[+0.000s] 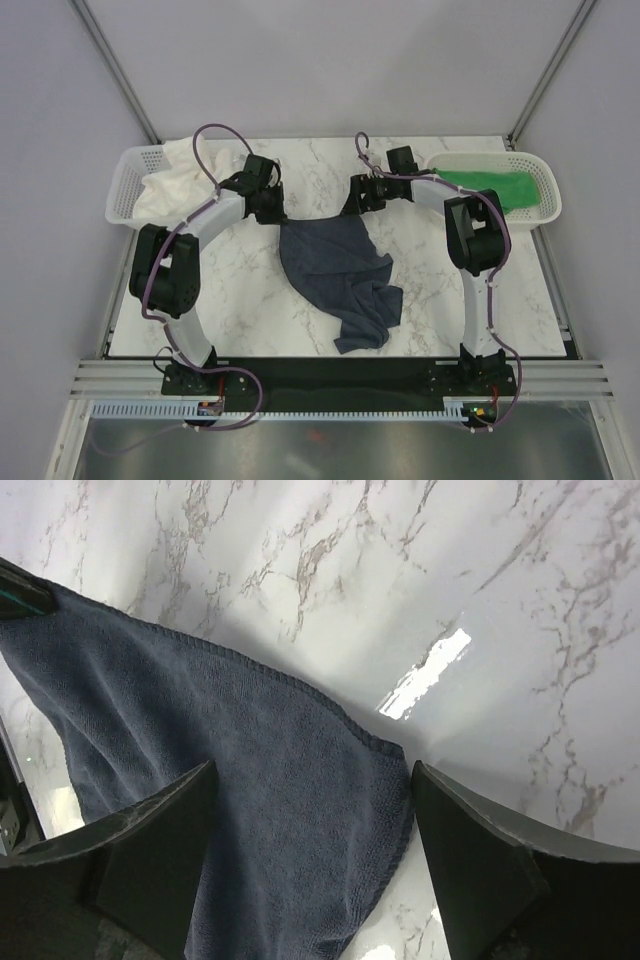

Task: Fold and stack the towels
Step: Flatten out the crumpled towel

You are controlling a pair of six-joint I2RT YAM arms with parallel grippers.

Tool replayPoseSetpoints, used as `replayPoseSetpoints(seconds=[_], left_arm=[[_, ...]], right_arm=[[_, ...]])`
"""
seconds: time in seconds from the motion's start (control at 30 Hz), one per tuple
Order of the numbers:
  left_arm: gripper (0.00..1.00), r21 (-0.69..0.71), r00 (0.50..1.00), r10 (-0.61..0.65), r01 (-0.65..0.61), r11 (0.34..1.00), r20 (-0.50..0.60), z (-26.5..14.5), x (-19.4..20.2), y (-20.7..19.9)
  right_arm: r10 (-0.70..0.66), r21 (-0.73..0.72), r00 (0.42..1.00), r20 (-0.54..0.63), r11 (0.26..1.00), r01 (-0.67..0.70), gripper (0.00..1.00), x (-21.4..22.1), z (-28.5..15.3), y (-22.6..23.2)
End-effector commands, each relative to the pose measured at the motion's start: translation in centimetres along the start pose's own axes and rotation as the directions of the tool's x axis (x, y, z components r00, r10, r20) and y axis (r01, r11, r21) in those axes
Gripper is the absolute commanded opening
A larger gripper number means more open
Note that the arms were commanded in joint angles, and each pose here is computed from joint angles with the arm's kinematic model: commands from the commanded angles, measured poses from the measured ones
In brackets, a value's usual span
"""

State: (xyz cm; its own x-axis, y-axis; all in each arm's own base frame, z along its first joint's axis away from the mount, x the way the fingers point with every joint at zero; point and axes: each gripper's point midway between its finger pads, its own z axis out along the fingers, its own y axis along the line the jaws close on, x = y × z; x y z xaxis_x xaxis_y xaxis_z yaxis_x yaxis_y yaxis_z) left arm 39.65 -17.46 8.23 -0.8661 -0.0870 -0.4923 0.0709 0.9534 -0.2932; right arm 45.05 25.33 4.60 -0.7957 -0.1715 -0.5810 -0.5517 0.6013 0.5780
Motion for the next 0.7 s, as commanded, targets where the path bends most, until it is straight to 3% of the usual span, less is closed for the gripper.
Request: replayPoseSetpoints(seconds=[0.0, 0.33, 0.43, 0.47, 0.57, 0.67], left_arm=[[0.02, -0.051, 0.999, 0.052, -0.051, 0.997, 0.016, -0.1, -0.7, 1.4], [0.02, -0.045, 0.997, 0.074, -0.073, 0.996, 0.027, 0.2, -2.2, 1.6], [0.02, -0.039, 0.996, 0.082, -0.08, 0.996, 0.044, -0.1, -2.9, 1.4], [0.02, -0.03, 0.995, 0.083, -0.081, 0.996, 0.051, -0.4, -3.2, 1.2], [0.02, 0.025, 0.992, 0.08, -0.082, 0.996, 0.096, -2.1, -4.8, -0.2], [0.02, 0.103, 0.982, 0.085, -0.104, 0.989, 0.17, -5.4, -6.5, -2.4]], right_arm=[[-0.036, -0.125, 0.999, -0.023, 0.992, 0.033, 0.86, 0.1, 0.8, 1.5], [-0.014, -0.147, 0.994, -0.108, 0.989, -0.002, 0.77, 2.1, 3.0, 2.1], [-0.029, -0.104, 0.996, -0.084, 0.994, 0.02, 0.61, 1.1, 2.0, 2.1], [-0.038, -0.085, 0.997, -0.066, 0.996, 0.032, 0.41, 0.3, 1.5, 2.1], [-0.056, 0.076, 0.998, 0.025, 0.996, 0.054, 0.04, -3.7, -1.4, 1.7], [-0.113, 0.225, 0.984, 0.137, 0.971, 0.081, 0.0, -7.7, -5.9, 3.2]])
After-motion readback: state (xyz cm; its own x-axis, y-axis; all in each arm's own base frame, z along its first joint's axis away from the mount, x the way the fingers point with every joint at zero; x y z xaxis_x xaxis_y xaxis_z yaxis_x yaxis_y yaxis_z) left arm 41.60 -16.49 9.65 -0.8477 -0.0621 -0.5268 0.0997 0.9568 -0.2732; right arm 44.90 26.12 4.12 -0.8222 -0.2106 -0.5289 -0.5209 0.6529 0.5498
